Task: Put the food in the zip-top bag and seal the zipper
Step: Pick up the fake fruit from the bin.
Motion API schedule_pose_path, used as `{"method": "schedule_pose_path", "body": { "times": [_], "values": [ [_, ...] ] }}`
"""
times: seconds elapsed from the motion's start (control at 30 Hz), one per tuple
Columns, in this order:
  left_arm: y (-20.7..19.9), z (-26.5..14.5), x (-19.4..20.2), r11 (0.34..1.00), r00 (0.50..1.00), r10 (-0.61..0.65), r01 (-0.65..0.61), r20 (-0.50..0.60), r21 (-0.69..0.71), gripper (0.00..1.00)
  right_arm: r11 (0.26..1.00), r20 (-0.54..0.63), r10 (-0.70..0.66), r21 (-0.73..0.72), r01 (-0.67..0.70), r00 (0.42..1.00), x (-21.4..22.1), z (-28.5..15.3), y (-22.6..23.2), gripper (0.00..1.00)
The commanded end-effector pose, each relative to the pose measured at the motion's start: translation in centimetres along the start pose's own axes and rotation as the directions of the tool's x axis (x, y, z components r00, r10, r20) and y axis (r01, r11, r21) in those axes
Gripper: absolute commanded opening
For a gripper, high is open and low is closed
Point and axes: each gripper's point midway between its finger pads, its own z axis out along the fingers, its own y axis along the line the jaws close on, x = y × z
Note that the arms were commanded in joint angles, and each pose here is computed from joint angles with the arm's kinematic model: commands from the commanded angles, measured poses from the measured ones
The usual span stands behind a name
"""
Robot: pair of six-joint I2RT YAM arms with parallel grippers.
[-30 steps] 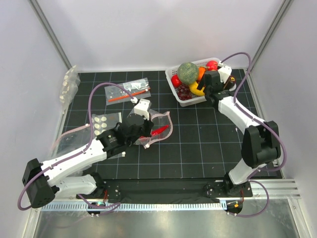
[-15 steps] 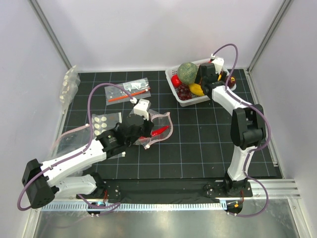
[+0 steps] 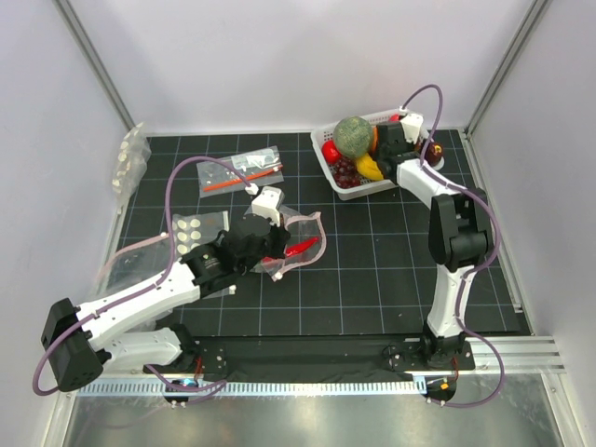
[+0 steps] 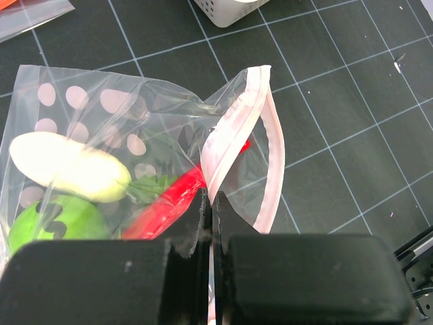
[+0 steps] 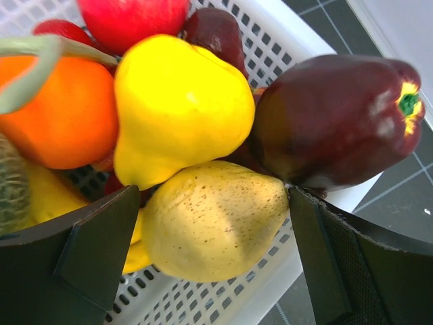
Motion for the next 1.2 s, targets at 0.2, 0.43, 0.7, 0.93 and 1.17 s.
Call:
{"method": "schedule_pose_path", "body": {
  "times": [0.2,0.43,0.7,0.93,1.17],
  "values": [
    [-0.9,-0.1,-1.7,0.999,0.997,-0.042,0.039,0.058,0.037,0.0,0.999,-0.028,-0.027,0.025,0.028,0.999,0.5,1.4,0.7,0.96],
    [-0.9,-0.1,-1.7,0.999,0.998,-0.037,0.035,0.056,0.035,0.0,0.995,0.012,0.025,-0.099,-0.024,1.0,-1.7,-0.8,1.7,0.57],
    [-1.0,0.1,-1.6,0.999,0.998,-0.036,0.034,0.05,0.038,0.0,0.962,0.051,0.131,-0.247,-0.115,0.99,-5.6,-5.3,2.0,0.44],
    [-0.8,0.5,-1.4,0.999,0.999,-0.032,0.031,0.043,0.022,0.0,0.908,0.013,0.211,-0.372,-0.192,0.977,-5.8,-9.2,2.1,0.38],
    [-0.9,0.8,-1.2,1.0,1.0,-0.022,0.022,0.021,0.015,0.0,0.789,-0.06,0.265,-0.56,-0.252,0.962,-2.8,-16.6,2.1,0.34]
  ]
}}
